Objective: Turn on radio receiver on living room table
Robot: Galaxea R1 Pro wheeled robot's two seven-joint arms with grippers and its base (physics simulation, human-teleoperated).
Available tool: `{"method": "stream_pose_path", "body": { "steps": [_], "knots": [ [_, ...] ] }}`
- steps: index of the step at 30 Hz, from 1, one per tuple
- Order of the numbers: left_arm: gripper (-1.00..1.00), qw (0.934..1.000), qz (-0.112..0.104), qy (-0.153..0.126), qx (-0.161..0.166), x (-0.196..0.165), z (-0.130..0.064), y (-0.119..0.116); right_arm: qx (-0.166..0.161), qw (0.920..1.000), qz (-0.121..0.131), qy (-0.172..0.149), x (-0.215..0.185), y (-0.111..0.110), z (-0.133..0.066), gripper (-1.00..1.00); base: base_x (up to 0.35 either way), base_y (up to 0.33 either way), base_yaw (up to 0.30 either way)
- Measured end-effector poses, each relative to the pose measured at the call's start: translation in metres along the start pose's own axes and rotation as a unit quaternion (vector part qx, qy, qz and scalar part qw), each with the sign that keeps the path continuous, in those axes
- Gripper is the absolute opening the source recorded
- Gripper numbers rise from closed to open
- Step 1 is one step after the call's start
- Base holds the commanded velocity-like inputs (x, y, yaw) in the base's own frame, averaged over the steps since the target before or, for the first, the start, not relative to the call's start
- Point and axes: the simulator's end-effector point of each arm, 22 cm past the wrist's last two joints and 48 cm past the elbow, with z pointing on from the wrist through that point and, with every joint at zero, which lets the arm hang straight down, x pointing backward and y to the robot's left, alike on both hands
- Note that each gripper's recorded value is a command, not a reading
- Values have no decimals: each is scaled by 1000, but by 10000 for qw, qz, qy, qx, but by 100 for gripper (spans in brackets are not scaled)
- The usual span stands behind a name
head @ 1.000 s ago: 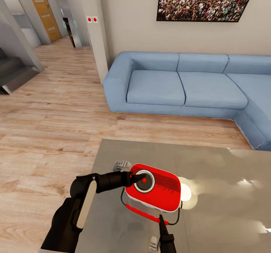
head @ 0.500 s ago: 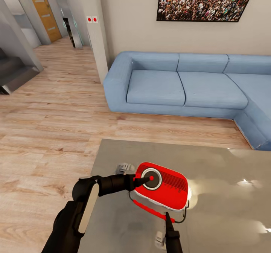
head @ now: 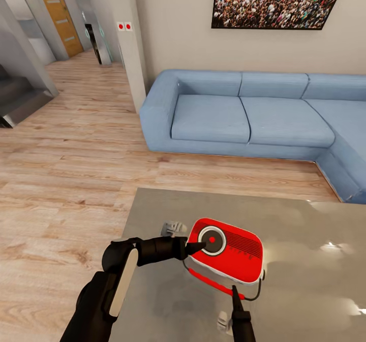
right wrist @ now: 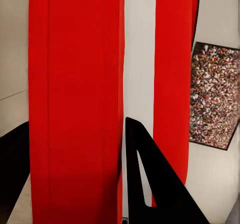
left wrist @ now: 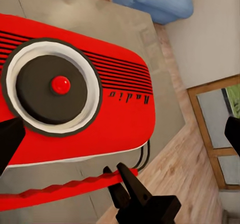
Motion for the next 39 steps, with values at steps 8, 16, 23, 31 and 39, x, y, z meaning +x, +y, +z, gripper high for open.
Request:
{"method": "stream_pose_path", "body": {
  "steps": [8, 16, 23, 31, 39],
  "knots": [
    [100, 10000, -6, 11, 6, 0, 0, 0, 146, 9998, -138, 41, 8, -7, 3, -100, 0, 0, 0],
    [100, 10000, 0, 9, 8, -1, 0, -1, 183, 9996, -204, 79, 9, -10, 5, -100, 0, 0, 0],
    [-100, 10000, 5, 4, 14, -2, 0, -1, 198, 9951, -906, 334, 19, -13, 5, -100, 0, 0, 0],
    [-100, 10000, 12, -3, 15, -2, 0, -2, 239, 9955, -853, 323, 16, -16, 6, -100, 0, 0, 0],
    [-100, 9999, 81, -60, 28, -13, -1, -3, 257, 9953, -885, 313, 15, -18, 6, -100, 0, 0, 0]
  ]
}}
